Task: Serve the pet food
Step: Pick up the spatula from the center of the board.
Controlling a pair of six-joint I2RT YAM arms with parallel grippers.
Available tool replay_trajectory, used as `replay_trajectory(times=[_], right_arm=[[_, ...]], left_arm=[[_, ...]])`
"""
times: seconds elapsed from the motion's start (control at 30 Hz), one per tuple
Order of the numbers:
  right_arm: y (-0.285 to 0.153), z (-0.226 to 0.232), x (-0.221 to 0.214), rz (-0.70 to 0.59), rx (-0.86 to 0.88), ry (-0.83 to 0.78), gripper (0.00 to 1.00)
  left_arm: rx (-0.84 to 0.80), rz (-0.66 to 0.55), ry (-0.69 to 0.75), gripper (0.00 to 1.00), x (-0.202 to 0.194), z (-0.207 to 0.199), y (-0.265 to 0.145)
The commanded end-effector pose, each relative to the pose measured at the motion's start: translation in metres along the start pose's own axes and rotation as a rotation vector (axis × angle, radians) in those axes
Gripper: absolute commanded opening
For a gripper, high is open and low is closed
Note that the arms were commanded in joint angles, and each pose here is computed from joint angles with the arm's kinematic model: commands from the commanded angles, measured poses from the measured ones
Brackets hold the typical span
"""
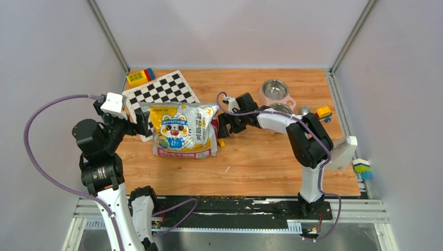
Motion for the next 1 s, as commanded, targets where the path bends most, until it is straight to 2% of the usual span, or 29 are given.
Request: replay_trajectory(times=[0.0,0.2,0.37,0.47,0.7,0.97], right_arm=[[0.015,0.006,0.003,-0.012,0.005,0.03,0.84],[0.026,0.005,-0.009,0.015,-0.065,0.025,0.8],[0.032,0.001,-0.02,0.041,-0.096,0.054,0.72],[0.032,-0.004,-0.026,0.049,-0.129,0.073,0.63],[0.019,-0.023,-0.023,0.022,-0.255,0.067,0.64],[-0.021,-0.06,-0.003,-0.05,-0.46,0.035,0.66]], left_arm=[[0.005,-0.031,0.006,1.0,0.007,0.001,-0.001],[0.005,-0.032,0.007,1.0,0.007,0.001,-0.001],[0.008,-0.035,0.009,1.0,0.008,0.001,-0.002],[0.008,-0.035,0.009,1.0,0.008,0.001,-0.003],[0.01,-0.034,0.012,1.0,0.008,0.001,-0.003],[0.006,-0.036,0.012,1.0,0.008,0.0,-0.003]])
Point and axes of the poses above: each gripper's point midway between its finger pads, its own y axis out along the fingers, its own z axis along the line the jaws close on, x = y × z, the point moved 2 cm from there along -y, back along the fingers, and after that the axes turned 6 degrees about -y, right-handed, at the moved point
